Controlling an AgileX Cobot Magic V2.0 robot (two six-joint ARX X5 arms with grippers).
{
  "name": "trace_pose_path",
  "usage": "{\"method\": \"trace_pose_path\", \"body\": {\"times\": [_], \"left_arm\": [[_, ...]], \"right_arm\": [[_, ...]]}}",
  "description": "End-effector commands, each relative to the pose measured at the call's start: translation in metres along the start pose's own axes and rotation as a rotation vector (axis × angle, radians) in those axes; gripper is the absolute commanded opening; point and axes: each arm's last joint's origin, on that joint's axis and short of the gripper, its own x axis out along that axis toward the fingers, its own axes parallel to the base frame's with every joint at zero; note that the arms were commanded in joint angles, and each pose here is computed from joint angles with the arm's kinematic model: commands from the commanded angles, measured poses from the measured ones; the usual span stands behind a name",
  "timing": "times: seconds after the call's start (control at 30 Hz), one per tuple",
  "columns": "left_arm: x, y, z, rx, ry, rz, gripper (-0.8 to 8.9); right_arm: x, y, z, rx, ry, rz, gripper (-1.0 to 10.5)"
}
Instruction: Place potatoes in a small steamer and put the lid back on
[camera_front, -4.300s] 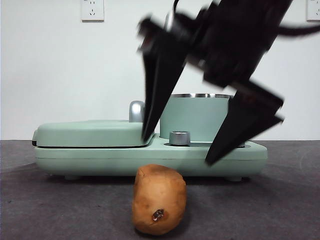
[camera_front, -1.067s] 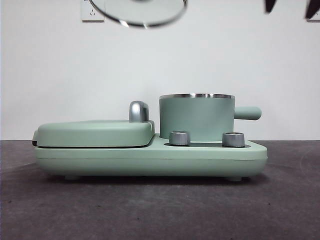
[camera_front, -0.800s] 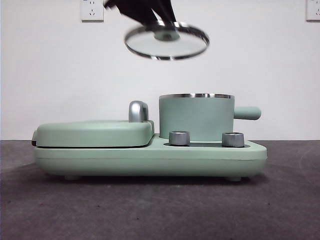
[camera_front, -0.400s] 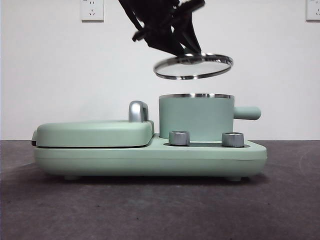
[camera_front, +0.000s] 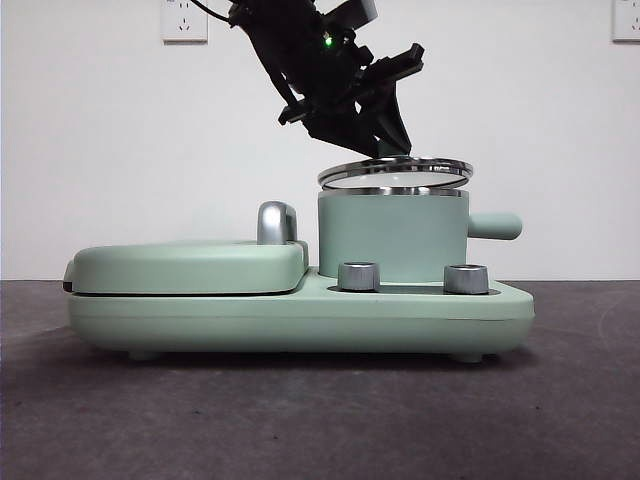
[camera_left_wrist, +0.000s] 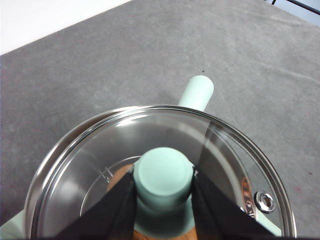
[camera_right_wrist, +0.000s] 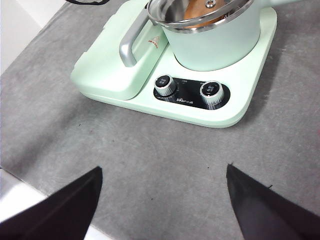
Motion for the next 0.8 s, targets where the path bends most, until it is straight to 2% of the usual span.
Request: {"method": "trace_pose_path", "body": {"times": [0.03, 0.27, 0.8], "left_arm": [[0.008, -0.002, 0.003, 0.041, -0.027, -0.005, 0.14], [0.007, 0.001, 0.007, 0.065, -0.075, 0.031, 0.14], [0.029, 0.004, -0.011, 0.057, -0.016, 0.028, 0.14]], "right_arm": [[-0.001, 0.001, 0.002, 0.005, -0.006, 0.009, 3.9], [-0.001, 0.001, 0.002, 0.006, -0.003, 0.011, 3.9], [-0.001, 0.001, 0.002, 0.014, -0.003, 0.011, 3.9]]}}
